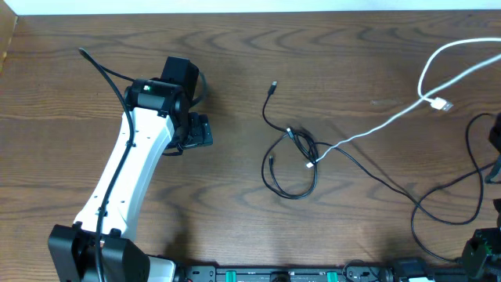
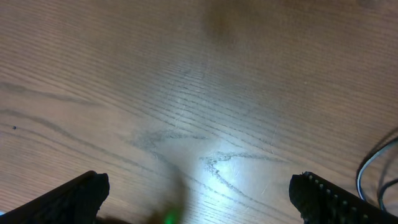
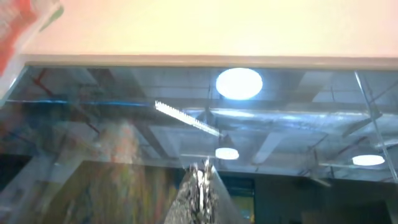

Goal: Untangle cables

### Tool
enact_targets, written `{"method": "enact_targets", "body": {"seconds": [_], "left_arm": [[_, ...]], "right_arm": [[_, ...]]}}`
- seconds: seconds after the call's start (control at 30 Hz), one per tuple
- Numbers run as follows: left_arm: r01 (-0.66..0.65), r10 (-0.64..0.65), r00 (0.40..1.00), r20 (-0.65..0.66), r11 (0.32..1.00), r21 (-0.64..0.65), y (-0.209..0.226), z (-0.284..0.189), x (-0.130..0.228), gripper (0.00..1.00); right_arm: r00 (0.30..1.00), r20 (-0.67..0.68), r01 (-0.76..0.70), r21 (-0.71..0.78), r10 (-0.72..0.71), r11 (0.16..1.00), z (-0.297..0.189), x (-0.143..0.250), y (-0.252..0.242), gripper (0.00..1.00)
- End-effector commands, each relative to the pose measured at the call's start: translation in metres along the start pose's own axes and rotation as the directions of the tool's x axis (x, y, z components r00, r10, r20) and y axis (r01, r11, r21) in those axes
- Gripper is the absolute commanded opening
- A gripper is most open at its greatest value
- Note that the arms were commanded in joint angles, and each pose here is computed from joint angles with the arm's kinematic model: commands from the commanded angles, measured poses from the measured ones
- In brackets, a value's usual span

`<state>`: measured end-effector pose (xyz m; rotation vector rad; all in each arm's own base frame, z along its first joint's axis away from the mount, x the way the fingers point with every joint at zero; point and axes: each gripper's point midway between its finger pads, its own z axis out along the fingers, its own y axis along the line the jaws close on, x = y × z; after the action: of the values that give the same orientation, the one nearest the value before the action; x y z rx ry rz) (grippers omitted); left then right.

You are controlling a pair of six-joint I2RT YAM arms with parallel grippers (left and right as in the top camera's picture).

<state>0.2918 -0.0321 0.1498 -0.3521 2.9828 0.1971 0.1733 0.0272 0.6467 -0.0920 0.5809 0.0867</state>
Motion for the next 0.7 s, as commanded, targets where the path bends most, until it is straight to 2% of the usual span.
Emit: {"method": "enact_targets", "body": {"seconds": [0.0,0.17,0.3,0.4,0.47,0.57,0.67], "left_arm": [[0.016,-0.016,1.0,0.018,1.0,-0.003,0.002,-0.004,-0.004,0.98],[0.017,-0.017,1.0,0.018,1.0,-0.003,0.002,-0.004,-0.004,0.98],[0.017,-0.017,1.0,0.018,1.0,-0.003,0.002,-0.004,-0.004,0.98],[0.016,-0.016,1.0,0.018,1.0,-0.003,0.002,-0.004,-0.004,0.98],[0.016,-0.016,1.0,0.018,1.0,-0.003,0.002,-0.004,-0.004,0.98],[0.016,-0.016,1.0,0.018,1.0,-0.003,0.002,-0.004,-0.004,0.98],[0.017,-0.017,1.0,0.018,1.0,-0.003,0.002,-0.004,-0.004,0.98]], "right_arm": [[0.997,0.074,-0.03,-0.009,0.03,1.0,0.0,-0.02,0.0,0.01],[0.989,0.142,-0.021,-0.031,0.025,0.999,0.0,-0.041,0.004,0.01],[0.997,0.077,-0.025,-0.048,0.029,0.999,0.002,-0.025,0.007,0.01],[0.993,-0.114,-0.051,-0.088,0.041,0.995,0.001,0.021,0.016,0.01],[0.96,-0.276,-0.077,-0.092,0.049,0.993,-0.006,0.062,0.019,0.01],[0.859,-0.512,-0.075,-0.095,0.016,0.993,-0.028,0.128,0.021,0.01],[0.703,-0.71,-0.033,-0.101,-0.048,0.994,-0.06,0.191,0.018,0.01]]}}
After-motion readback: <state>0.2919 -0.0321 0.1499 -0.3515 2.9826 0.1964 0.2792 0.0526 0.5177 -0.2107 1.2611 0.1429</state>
